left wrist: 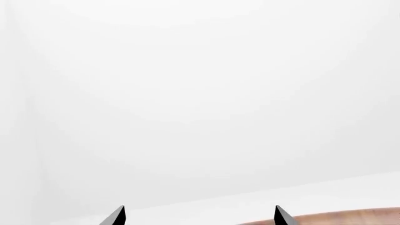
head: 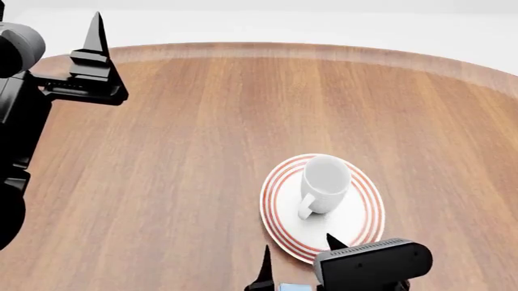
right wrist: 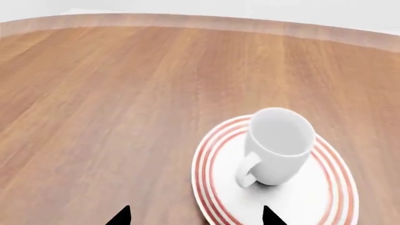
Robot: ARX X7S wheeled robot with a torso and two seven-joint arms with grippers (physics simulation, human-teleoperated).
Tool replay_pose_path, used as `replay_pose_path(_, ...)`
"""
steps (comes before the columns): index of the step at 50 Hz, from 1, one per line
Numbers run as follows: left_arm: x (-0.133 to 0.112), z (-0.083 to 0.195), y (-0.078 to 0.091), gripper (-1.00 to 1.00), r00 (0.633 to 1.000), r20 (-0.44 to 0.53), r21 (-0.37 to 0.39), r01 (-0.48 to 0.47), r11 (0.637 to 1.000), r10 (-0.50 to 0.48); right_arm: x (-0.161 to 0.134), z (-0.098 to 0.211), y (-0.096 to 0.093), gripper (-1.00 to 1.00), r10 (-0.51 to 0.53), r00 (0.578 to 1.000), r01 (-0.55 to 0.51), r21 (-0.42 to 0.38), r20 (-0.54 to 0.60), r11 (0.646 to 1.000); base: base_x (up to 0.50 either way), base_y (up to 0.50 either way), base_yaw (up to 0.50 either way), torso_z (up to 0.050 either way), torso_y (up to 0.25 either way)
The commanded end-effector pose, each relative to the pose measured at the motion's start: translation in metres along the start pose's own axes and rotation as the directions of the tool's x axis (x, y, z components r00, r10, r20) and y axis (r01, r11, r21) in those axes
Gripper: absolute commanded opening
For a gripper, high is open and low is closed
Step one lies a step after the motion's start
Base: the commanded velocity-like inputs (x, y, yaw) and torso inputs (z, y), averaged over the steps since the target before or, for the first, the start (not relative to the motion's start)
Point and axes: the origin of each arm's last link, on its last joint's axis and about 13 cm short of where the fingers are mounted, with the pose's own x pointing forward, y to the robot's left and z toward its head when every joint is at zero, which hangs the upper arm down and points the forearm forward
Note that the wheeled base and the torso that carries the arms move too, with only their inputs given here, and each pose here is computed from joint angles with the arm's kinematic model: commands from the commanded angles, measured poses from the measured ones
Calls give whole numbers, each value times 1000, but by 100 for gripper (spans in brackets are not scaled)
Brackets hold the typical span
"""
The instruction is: Pick up the white mug and put it on the plate, and put the chocolate pudding to the right of the plate.
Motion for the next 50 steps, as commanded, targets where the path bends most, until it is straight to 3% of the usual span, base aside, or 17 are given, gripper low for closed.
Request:
replay_pose_path(1, 2, 3, -3, 100, 999, 27, -5, 30, 1000, -30, -4, -12, -1, 100, -59, 996, 60, 9, -71, 998, 0, 0, 0, 0, 0)
replay_pose_path(32, 2, 1, -4, 100, 999, 20, -9, 35, 999, -35, -15, -34, -9, 100, -196, 948, 205, 12, -252, 979, 0, 0, 0, 0, 0)
replay_pose_path(50, 1, 0, -4, 100, 999, 17, -10, 31, 999, -31, -13, -28, -4, 100, -126, 969, 134, 24, -211, 991, 0, 0, 0, 0, 0)
